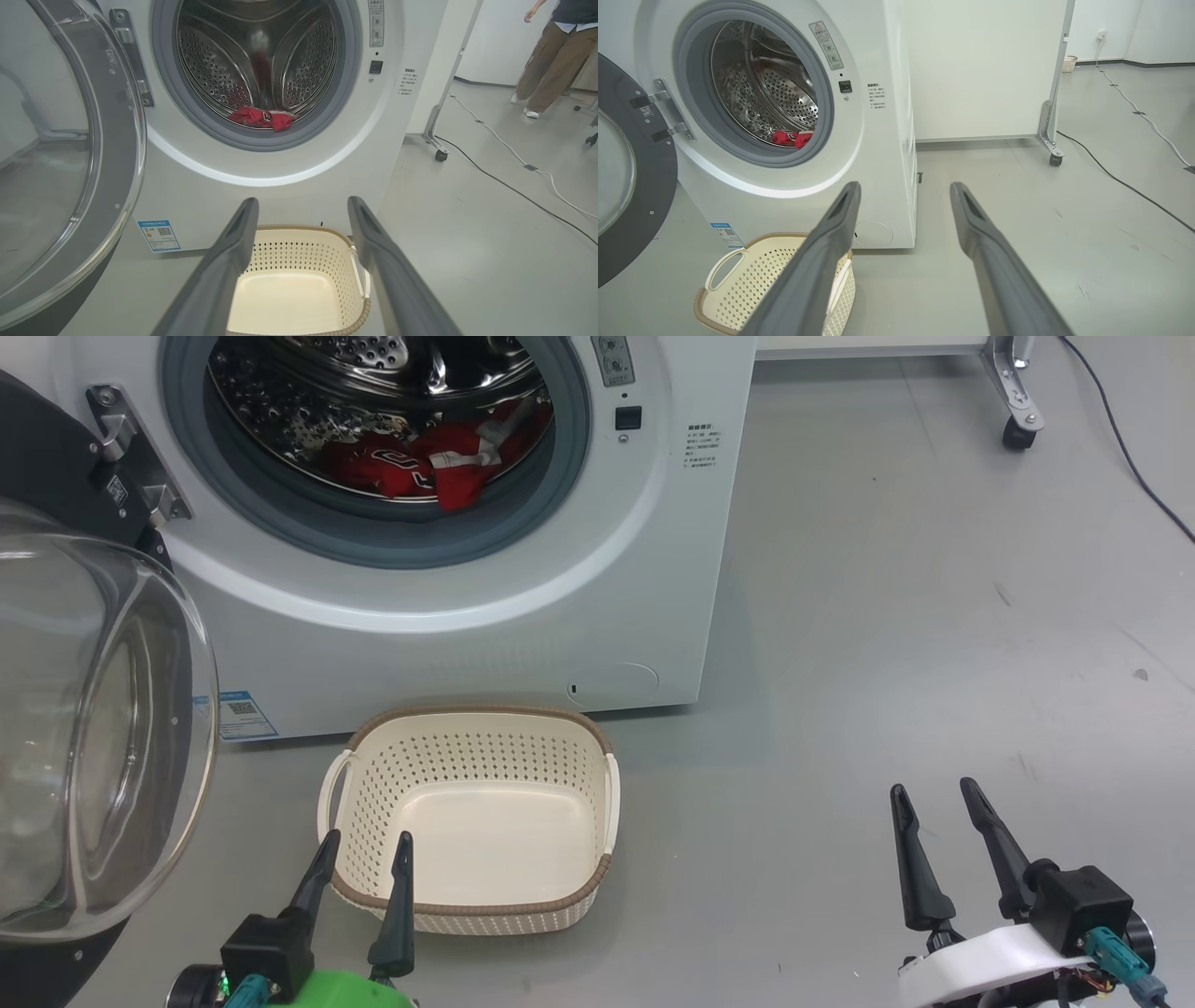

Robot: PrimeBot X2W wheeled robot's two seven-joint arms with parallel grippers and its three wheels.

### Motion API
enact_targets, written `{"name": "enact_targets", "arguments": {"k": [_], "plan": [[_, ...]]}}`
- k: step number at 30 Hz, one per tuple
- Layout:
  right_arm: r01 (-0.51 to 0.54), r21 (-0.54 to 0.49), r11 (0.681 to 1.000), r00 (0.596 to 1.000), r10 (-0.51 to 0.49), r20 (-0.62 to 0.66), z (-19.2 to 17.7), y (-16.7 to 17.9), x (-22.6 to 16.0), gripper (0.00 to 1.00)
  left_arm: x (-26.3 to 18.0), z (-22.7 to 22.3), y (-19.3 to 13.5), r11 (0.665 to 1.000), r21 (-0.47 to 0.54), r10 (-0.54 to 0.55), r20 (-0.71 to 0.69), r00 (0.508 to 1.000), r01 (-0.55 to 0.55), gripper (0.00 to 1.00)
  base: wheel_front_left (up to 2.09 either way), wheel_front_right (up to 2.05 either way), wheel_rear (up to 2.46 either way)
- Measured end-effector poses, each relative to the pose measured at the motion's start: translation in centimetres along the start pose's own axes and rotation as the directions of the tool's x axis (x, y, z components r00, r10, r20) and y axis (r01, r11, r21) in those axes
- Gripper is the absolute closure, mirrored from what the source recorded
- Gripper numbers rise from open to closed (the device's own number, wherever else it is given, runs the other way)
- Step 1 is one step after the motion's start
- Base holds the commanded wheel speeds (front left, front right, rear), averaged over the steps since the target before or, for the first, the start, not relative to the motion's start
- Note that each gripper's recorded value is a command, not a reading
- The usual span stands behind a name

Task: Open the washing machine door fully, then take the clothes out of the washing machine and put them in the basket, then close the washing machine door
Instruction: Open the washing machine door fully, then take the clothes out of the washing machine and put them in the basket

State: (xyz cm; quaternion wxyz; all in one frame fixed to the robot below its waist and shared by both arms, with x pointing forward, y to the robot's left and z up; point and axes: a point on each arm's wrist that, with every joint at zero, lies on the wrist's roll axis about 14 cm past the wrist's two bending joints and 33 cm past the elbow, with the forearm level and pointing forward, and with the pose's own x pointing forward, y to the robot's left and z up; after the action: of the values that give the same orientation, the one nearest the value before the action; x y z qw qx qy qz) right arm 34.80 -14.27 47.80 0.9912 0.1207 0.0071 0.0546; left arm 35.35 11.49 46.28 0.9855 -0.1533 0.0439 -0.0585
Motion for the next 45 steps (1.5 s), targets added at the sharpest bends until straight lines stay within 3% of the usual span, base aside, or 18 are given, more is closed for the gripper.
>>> {"name": "enact_targets", "arguments": {"k": [45], "plan": [[-0.012, 0.015, 1.0, 1.0, 0.012, 0.015, 0.43, 0.83, -0.56, 0.0, -0.93, -0.37, 0.18, 1.0, 0.02, 0.014, -0.01, 1.0, -0.014, 0.0, 0.06, -0.07, 0.01]]}}
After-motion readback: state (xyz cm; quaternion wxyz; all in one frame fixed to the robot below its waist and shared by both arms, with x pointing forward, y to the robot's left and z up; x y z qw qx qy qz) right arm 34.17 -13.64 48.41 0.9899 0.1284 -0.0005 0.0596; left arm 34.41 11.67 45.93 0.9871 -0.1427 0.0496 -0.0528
